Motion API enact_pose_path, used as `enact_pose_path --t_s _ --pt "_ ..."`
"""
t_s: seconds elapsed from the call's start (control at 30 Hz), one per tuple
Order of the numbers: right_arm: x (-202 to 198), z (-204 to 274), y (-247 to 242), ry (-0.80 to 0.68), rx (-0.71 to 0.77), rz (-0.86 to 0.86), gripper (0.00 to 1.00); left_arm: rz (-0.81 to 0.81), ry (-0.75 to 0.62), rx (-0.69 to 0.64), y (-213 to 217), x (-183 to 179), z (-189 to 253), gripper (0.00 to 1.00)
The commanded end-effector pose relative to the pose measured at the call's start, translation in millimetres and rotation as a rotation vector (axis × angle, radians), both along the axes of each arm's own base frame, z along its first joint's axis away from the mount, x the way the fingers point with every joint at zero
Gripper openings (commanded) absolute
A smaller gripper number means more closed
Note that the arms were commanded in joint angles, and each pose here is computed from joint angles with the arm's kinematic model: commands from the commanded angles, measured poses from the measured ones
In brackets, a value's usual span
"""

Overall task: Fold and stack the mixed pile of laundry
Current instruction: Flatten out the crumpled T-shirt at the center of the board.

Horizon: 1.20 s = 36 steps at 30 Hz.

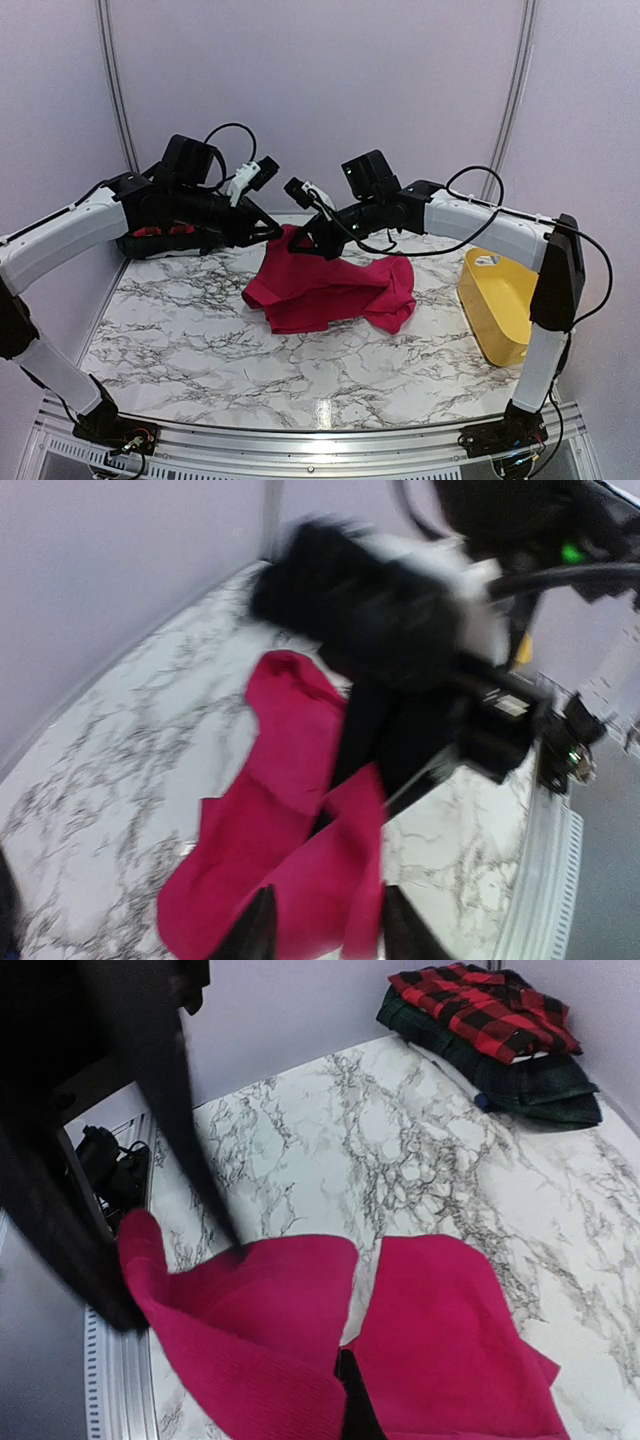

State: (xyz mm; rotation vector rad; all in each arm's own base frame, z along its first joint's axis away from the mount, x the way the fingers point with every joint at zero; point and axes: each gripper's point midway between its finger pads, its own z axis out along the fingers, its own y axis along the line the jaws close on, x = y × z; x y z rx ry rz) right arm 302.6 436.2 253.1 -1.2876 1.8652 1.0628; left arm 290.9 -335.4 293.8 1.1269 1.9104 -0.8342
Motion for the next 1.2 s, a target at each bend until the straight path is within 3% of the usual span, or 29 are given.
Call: enact_pose_path --t_s 0.0,0.13,0.2,0.4,0.57,0.73,1.17 --pt "50 79 -29 -0.108 0.087 -0.199 0.0 0.387 -0.018 -0.149 64 58 27 0.66" --pt "96 148 -83 -0.184 0.184 -0.424 0.0 0.613 0.056 -0.113 111 81 -31 0.93" --pt "115 179 -115 -0.222 0.236 -0.526 0.0 0.652 0.106 -0.091 118 81 -63 0.99" --pt "131 213 -156 -0.253 0.293 -0.637 0.0 0.631 0.148 -0.16 112 67 -121 0.99" --pt "136 203 -168 -0.245 0.265 -0.677 0.0 0.571 0.067 -0.031 91 62 -155 0.9" --pt "135 201 -170 -0.232 0.262 -0.679 0.0 0.515 0.004 -0.035 52 79 -148 0.82" --pt "138 210 -164 -0.23 0.283 -0.656 0.0 0.487 -0.077 -0.063 -38 132 -139 0.86"
